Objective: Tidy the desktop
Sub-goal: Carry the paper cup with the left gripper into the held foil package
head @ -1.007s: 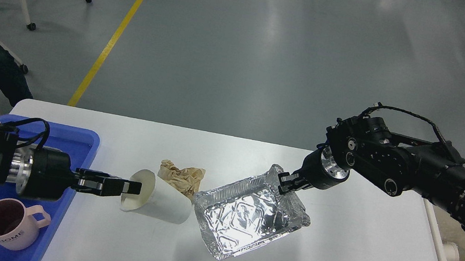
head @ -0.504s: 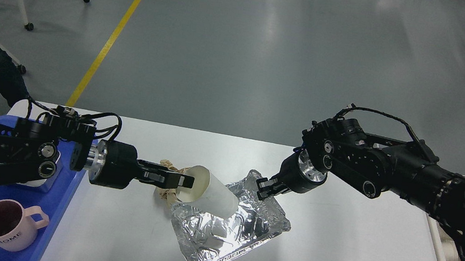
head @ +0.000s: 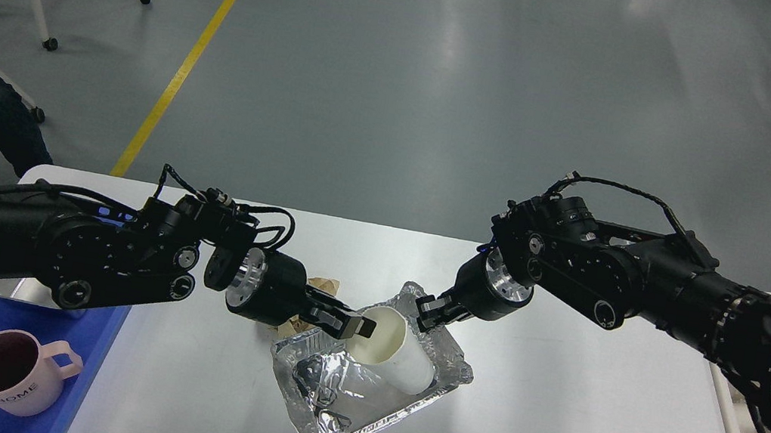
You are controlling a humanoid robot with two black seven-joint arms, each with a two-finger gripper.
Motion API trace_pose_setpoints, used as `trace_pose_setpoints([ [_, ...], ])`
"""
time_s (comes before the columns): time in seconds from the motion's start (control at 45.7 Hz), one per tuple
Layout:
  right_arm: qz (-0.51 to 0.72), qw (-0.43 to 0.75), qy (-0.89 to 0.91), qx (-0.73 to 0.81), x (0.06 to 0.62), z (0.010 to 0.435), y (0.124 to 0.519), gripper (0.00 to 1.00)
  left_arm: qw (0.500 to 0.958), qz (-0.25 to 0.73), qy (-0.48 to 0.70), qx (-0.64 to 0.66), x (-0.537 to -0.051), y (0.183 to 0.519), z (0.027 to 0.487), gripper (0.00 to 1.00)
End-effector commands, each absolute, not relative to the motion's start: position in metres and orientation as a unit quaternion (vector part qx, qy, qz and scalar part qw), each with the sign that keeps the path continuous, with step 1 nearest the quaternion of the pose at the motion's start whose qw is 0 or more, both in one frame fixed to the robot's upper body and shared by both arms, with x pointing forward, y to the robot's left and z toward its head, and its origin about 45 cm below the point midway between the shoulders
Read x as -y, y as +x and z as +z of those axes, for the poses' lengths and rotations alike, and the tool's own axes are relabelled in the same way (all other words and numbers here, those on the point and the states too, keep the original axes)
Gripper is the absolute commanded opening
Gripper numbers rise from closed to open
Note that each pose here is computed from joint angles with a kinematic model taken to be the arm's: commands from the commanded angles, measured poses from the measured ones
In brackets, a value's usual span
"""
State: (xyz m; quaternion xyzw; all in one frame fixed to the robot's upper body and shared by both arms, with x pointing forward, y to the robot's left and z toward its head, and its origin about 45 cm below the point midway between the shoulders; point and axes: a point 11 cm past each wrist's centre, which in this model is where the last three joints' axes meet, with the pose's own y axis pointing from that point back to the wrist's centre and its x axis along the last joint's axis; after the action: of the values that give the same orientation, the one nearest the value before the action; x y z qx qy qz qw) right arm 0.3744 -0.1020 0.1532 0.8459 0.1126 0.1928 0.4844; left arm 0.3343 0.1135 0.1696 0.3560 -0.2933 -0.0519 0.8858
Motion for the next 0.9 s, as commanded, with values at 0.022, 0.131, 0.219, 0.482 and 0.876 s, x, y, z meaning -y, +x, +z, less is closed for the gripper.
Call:
trace_pose_setpoints([
  [0.022,0.195,0.483,0.846,-0.111,0.101,0.155,0.375,0.0,0.88,-0.046,0.365,0.3,-0.105,0.341,0.163,0.12],
  [0.131,0.195,0.482,0.847,-0.111,0.1,0.155,0.375,0.0,0.879,-0.036,0.364,0.305,-0.1,0.342,0.16,0.18],
  [0.219,0.196,0.481,0.847,-0.112,0.1,0.155,0.374,0.0,0.88,-0.026,0.36,0.31,-0.095,0.343,0.161,0.36],
  [0.482,0.196,0.481,0.847,-0.11,0.101,0.155,0.375,0.0,0.89,0.017,0.349,0.294,-0.094,0.355,0.169,0.63],
  [0.876,0.197,0.478,0.849,-0.106,0.1,0.156,0.376,0.0,0.875,0.137,0.366,0.286,-0.125,0.391,0.169,0.63],
])
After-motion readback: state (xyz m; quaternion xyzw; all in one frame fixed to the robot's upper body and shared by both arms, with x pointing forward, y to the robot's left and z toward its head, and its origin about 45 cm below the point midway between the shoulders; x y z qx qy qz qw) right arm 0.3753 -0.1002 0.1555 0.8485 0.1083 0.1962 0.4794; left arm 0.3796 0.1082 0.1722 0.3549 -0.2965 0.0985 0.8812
